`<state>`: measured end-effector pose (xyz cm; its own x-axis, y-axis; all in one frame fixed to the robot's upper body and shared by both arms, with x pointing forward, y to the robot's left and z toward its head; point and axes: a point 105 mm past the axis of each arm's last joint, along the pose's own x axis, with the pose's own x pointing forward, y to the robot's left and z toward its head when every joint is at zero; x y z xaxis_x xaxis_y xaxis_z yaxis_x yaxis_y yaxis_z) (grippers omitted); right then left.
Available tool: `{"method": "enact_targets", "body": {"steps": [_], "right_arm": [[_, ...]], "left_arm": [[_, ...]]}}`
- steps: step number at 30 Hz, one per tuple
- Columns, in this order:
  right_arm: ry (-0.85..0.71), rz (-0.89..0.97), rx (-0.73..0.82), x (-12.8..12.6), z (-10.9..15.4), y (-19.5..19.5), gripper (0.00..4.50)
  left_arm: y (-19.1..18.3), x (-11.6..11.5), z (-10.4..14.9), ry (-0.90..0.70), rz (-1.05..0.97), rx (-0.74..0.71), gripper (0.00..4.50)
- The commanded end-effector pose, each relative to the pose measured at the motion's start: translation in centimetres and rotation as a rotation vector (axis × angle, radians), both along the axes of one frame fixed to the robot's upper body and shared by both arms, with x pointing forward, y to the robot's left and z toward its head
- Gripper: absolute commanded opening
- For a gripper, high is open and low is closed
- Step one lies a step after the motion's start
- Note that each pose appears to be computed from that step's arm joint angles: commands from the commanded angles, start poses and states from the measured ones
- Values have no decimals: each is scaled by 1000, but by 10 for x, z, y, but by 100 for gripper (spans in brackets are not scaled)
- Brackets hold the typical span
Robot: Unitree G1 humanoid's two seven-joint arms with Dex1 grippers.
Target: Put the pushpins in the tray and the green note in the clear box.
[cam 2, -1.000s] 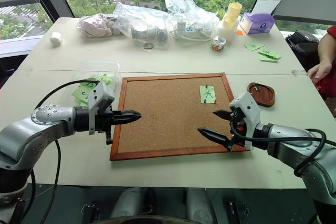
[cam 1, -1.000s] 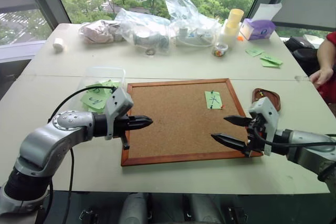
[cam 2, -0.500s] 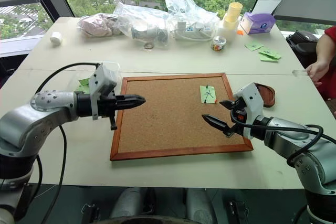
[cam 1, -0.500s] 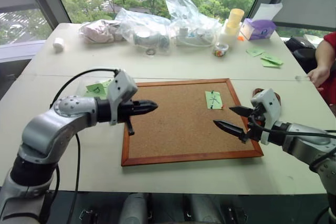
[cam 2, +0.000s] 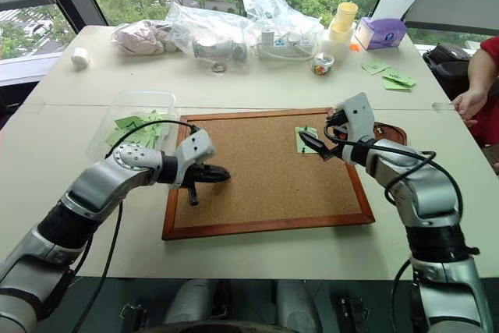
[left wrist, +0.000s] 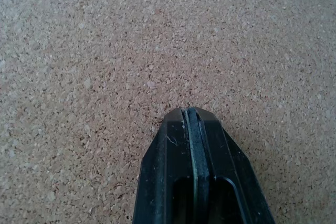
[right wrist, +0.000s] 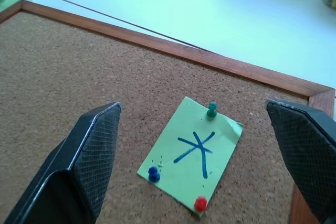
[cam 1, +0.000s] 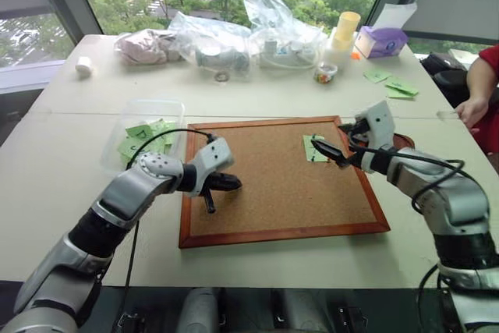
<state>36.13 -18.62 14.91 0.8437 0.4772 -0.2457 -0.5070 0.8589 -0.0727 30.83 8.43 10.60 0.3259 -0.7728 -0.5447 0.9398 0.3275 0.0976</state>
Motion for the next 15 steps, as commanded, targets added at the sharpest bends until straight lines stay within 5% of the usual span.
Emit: {"method": "enact_targets", "body": {"steps": [1,15], "right_arm": [[-50,-5,-17,15,7,-2,450],[1,22,-7,44,-14,-2,450]], "left_arm": [[5,1,-11,3,9,49,5],[3,0,-13,-10,36,35,5]]}}
